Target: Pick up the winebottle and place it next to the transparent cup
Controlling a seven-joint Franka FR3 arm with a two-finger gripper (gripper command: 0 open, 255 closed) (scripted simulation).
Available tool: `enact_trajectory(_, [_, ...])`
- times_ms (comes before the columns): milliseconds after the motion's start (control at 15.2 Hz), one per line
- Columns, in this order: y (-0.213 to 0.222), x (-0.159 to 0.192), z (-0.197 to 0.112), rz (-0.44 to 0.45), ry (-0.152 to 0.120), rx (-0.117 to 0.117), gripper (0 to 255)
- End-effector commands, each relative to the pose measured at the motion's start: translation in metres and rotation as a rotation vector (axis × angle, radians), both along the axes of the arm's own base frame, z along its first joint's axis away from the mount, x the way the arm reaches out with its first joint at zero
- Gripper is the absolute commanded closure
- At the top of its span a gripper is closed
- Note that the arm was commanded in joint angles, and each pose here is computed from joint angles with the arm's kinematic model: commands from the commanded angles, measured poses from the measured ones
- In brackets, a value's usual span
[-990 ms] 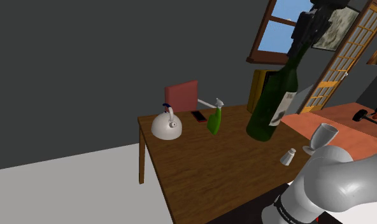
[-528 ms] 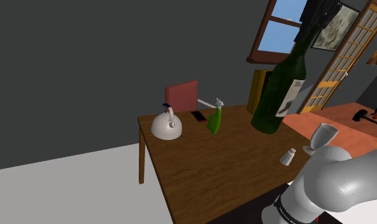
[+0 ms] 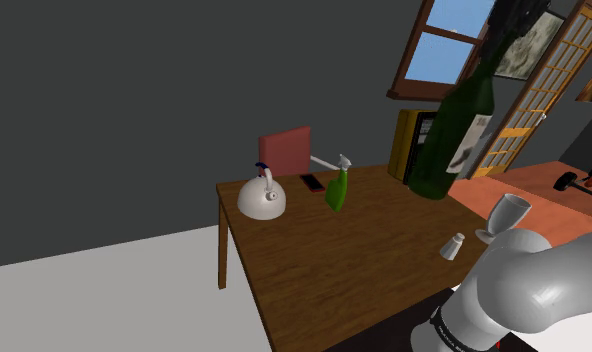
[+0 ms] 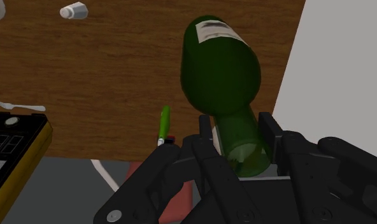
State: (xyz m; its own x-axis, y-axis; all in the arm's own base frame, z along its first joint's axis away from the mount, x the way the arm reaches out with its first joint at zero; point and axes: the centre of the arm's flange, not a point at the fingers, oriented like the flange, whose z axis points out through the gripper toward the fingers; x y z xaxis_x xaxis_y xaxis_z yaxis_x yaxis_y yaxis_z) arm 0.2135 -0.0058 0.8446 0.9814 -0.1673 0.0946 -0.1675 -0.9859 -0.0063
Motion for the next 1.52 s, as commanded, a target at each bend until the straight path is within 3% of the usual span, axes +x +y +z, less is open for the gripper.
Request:
enact_trajectory(0, [-0.024,-0.004,-0.005,0.001,0.000,0.000,255])
enact_trajectory(1452, [-0.305,-0.051,-0.060,0.001,0.000,0.000,255])
